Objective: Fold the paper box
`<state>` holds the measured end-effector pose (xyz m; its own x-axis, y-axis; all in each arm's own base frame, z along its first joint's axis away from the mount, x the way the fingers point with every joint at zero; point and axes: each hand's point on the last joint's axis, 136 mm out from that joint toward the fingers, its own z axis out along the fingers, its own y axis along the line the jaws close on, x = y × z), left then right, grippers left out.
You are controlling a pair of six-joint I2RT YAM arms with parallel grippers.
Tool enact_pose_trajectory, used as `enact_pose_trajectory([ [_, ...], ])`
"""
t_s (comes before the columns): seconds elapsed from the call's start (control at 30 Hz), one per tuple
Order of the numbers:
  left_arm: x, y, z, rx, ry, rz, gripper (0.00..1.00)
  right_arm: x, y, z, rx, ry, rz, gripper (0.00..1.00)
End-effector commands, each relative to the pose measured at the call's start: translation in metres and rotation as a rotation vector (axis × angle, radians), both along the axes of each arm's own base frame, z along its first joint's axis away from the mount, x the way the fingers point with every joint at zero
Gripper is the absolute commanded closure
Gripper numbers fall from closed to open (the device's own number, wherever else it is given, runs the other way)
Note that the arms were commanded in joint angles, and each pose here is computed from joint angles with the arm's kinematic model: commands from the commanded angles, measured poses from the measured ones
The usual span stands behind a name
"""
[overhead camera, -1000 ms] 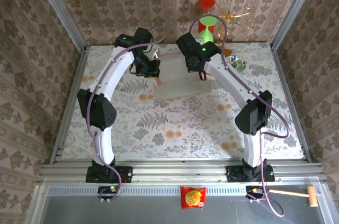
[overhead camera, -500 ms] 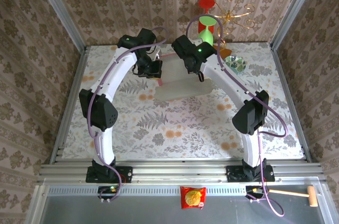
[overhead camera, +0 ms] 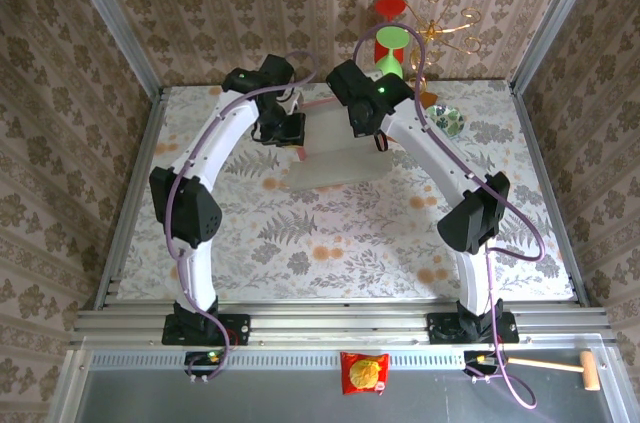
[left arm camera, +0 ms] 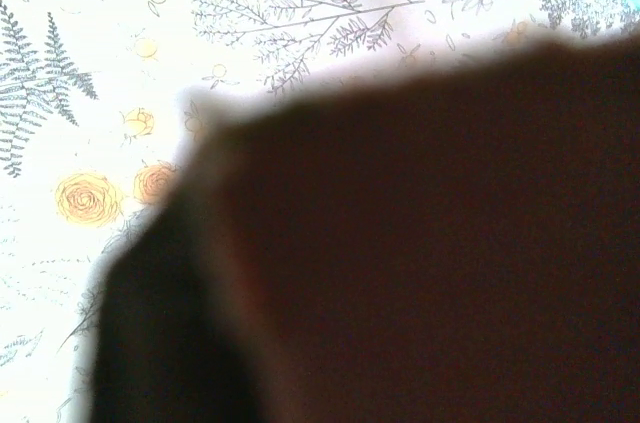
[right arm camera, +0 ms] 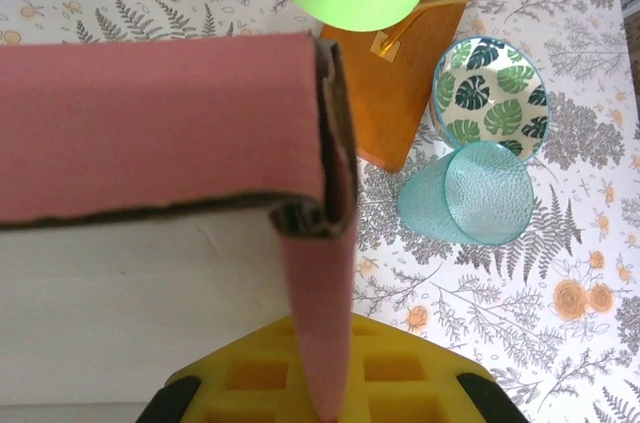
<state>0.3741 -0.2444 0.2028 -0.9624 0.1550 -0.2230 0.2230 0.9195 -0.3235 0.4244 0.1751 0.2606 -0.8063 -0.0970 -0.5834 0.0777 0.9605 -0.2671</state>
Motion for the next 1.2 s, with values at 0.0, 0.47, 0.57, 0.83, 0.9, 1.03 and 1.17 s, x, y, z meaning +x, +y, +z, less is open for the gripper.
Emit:
enact_pose_trajectory([
  [0.0, 0.004, 0.013, 0.009, 0.026, -0.068, 0.042, 0.89, -0.008, 0.003, 0.002, 0.024, 0.018, -0.004, 1.0],
  [0.47, 0.017, 0.015, 0.021, -0.12, -0.21, 0.044, 0.64, -0.015, 0.014, -0.012, 0.164, 0.106, 0.018, 1.0],
  [0.57, 0.019, 0.018, 0.03, -0.146, -0.251, 0.042, 0.64, -0.015, 0.013, -0.015, 0.17, 0.122, 0.015, 1.0],
  [0.83, 0.02, 0.025, 0.032, -0.151, -0.288, 0.038, 0.66, -0.013, 0.013, -0.021, 0.198, 0.146, 0.003, 1.0],
  [0.9, 0.019, 0.022, 0.027, -0.153, -0.277, 0.028, 0.66, -0.013, 0.014, -0.019, 0.207, 0.144, 0.004, 1.0],
  [1.03, 0.021, 0.02, 0.025, -0.152, -0.282, 0.029, 0.66, -0.012, 0.016, -0.021, 0.212, 0.154, 0.005, 1.0],
  [1.17, 0.026, 0.021, 0.023, -0.131, -0.289, 0.035, 0.74, -0.012, 0.016, -0.019, 0.221, 0.148, 0.004, 1.0],
])
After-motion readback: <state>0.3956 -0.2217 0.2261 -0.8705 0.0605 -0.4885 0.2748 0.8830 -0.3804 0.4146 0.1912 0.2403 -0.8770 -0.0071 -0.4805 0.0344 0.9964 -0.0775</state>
